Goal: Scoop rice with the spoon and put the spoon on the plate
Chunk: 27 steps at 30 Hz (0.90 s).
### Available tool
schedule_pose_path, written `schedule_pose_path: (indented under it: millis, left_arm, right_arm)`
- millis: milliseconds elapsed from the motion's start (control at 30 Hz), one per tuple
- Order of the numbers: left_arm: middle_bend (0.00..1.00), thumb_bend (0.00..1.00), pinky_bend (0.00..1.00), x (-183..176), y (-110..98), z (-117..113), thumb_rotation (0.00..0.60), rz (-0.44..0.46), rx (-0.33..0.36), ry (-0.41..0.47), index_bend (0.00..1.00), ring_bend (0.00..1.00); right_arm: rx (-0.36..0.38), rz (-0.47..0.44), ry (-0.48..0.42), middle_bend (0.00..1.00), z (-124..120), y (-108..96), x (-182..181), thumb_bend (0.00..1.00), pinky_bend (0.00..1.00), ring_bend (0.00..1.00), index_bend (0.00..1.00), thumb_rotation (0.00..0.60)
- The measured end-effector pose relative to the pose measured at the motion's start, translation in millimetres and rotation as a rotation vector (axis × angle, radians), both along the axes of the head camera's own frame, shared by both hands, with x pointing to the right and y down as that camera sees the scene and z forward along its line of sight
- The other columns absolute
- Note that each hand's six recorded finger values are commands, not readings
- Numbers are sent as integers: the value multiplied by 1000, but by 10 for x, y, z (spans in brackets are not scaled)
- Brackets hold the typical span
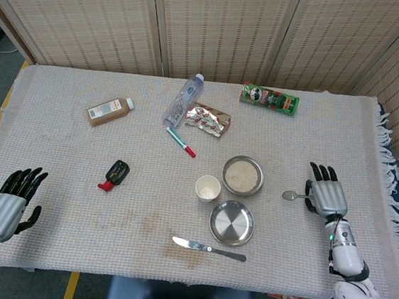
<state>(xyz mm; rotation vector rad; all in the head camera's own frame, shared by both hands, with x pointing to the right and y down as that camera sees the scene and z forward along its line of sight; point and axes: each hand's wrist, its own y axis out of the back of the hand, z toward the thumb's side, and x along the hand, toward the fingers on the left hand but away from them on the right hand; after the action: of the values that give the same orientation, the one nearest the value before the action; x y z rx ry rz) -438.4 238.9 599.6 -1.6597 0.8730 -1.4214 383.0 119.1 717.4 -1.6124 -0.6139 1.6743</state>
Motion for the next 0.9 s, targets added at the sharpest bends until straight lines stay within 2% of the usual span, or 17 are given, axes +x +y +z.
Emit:
schedule_pose_path:
  millis: [267,533,667,900]
  left_arm:
    - [0,492,83,39,-3,-1,600,10,2,7,0,0]
    - [0,492,83,50,-4,-3,600,11,3,11,0,0]
    - [0,491,83,45,-8,-3,600,11,1,14,0,0]
    - [0,492,83,35,-18,6,600,9,-7,20,0,0]
  right_arm:
    - [43,-84,26,0,-210,-356,-342,323,0,0,599,600]
    - [63,-165,86,0,-238,-717,-857,324,0,0,598,600]
    - [63,-208,128,0,-174,-811,-1145,323,0,0,598,600]
    - [51,-282,216,0,-10,-801,-1427,324,0,0,595,600]
